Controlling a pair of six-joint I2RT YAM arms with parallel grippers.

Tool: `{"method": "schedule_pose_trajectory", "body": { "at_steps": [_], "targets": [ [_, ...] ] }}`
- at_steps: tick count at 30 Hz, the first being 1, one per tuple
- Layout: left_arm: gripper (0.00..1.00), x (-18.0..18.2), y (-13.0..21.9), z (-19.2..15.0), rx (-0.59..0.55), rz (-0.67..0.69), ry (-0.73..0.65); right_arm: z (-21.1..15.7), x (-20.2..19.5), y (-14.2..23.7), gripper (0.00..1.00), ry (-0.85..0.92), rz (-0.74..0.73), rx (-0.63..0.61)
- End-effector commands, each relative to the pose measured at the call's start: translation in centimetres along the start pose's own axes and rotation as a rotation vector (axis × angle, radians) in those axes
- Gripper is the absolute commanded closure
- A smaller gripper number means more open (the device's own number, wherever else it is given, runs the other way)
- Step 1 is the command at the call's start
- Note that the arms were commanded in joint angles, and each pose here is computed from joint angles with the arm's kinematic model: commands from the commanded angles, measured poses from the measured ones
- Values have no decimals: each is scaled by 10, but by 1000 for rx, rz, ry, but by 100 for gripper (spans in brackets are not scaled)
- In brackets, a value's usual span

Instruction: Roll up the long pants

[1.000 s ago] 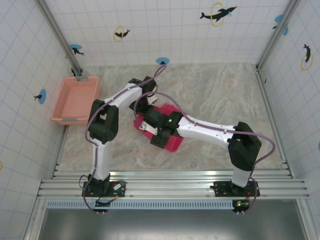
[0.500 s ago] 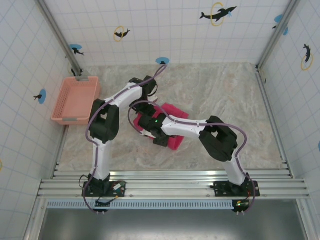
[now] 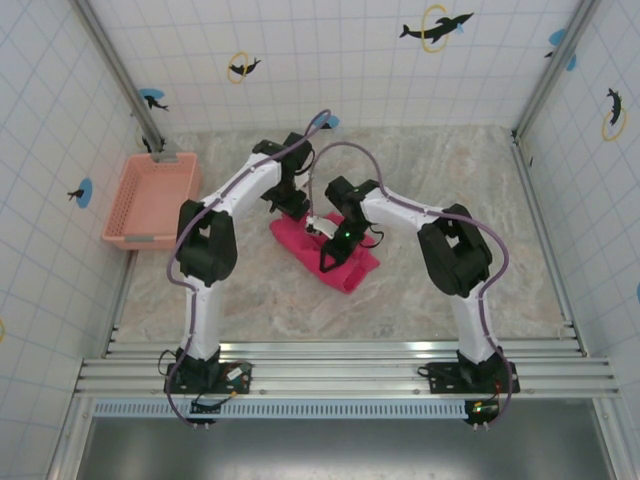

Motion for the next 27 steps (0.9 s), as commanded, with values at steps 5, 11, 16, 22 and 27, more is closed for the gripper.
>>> {"method": "schedule_pose_trajectory", "body": {
  "at_steps": [5,11,16,22,27],
  "targets": [
    [3,31,28,-1,-6,90,60,-3,9,20,82,-258,334,-186],
    [3,18,23,-4,-17,38,115,-19,-34,39,81,-399,320,-295],
    [3,-7,20,0,-27,-21,118,-46,-69,21,80,-535,300,-288],
    [3,-39,25,14,-85,-123,111,-55,-88,5,81,-608,308,-258],
    [3,-57,17,17,-84,-179,103,-57,-94,2,81,-628,312,-254]
  ]
}}
Point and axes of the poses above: each hand's point on the last joint's axis, 136 mm out from that joint toward the fingers, its own y axis back along the fingers, its own x axis along the line the jaws close on, z = x × y, the point moved 2 cm from there along y, back along the fingers, and after that the axes turned 7 degrees about y, right-handed, at the moved point
